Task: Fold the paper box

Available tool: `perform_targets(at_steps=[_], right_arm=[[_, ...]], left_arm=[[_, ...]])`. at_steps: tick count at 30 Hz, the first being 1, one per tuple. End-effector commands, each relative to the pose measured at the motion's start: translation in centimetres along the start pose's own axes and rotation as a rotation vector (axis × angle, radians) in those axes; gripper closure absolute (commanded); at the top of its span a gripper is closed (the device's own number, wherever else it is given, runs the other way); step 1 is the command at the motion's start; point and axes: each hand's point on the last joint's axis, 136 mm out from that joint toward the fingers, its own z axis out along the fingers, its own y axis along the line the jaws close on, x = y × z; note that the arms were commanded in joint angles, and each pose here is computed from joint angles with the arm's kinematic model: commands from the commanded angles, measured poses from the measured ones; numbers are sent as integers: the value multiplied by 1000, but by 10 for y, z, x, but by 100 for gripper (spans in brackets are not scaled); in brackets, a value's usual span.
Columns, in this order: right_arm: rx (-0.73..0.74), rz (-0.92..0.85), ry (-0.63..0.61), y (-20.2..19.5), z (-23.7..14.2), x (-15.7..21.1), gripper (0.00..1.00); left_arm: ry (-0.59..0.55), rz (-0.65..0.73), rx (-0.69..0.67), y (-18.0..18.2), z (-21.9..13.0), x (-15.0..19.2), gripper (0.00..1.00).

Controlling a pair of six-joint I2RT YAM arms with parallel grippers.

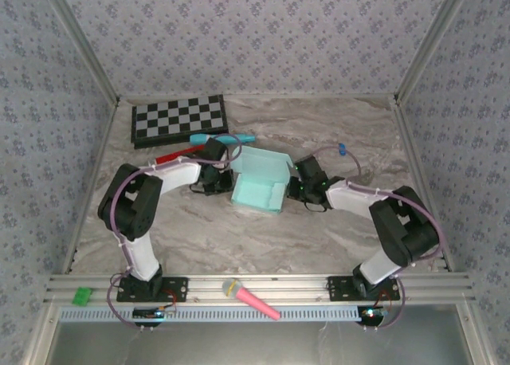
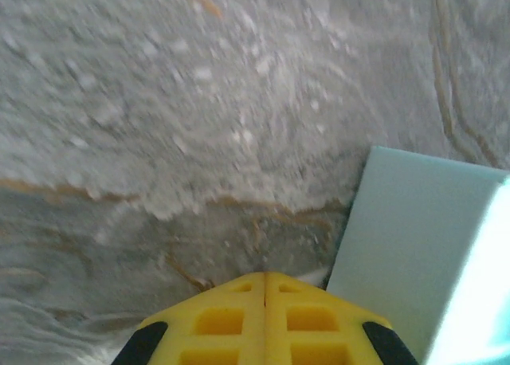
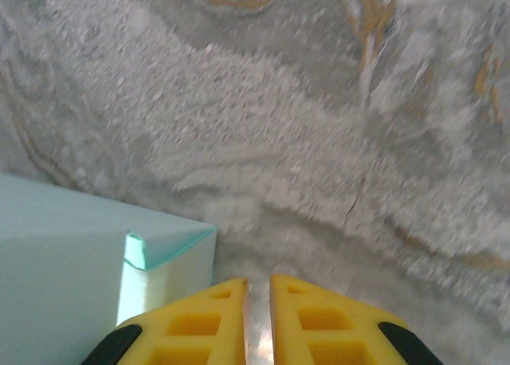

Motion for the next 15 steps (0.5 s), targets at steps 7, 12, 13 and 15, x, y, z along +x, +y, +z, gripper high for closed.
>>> perform_targets(at_steps=[7,12,13,15], right_arm=[[-17,-57,-5,0,8,-33,81],[-9,-47,-15,-14,-5,-43,78],[-11,-48,-17,-16,-9,-45,76],[-35,-71,-13,-16,-19,-46,73]], left_arm=[[-26,-44,106,-30,-14,15,100],[-67,-39,91,-27,-27,12,98],[-77,-36,75,-24,-30,11,98],[-107,-19,24,-16,-39,8,96]])
